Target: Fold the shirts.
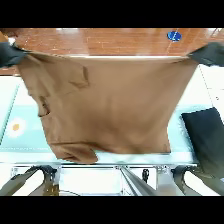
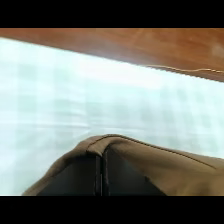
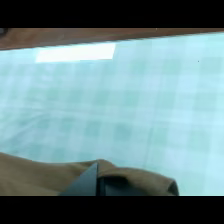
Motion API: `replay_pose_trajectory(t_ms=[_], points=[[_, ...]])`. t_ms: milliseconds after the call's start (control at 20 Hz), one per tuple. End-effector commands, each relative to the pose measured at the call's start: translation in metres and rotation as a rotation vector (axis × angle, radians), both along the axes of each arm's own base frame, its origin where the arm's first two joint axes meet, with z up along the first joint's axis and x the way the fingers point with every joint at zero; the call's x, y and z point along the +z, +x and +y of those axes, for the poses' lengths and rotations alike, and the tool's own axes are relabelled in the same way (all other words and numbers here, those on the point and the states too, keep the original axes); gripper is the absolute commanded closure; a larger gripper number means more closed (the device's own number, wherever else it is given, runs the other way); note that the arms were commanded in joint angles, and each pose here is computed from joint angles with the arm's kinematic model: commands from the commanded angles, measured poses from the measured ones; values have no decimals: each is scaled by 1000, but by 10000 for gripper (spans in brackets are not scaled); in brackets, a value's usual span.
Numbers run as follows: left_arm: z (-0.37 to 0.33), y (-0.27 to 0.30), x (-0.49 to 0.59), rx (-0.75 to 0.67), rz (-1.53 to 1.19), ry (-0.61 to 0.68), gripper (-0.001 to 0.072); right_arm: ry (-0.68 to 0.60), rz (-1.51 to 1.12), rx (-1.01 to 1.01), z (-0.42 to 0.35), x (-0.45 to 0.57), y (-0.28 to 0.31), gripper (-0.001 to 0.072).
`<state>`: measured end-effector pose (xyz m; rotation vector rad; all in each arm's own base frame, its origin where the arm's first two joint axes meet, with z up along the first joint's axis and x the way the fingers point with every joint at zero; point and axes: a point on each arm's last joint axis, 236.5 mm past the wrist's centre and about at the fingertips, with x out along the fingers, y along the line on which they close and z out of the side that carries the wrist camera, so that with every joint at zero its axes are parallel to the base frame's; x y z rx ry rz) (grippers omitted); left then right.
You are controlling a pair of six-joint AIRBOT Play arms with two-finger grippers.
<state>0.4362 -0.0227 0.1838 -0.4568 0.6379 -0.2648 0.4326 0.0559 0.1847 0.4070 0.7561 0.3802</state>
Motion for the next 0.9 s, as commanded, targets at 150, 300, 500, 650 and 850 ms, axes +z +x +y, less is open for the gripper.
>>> replay_pose_trajectory(t_ms=[150, 300, 500, 650, 850], points=[[-5, 109, -139, 74, 144, -50, 689, 115, 218, -31, 18, -153, 127, 695], [-6, 130, -176, 107, 208, -117, 689, 145, 267, -65, 16, -190, 157, 695], [-9, 138, -207, 122, 268, -169, 689, 176, 313, -78, 17, -213, 171, 695], [-16, 135, -194, 95, 287, -220, 688, 175, 327, -57, 13, -207, 164, 694], [-17, 112, -151, -97, 330, -228, 689, 143, 369, 89, 7, -181, 128, 694]])
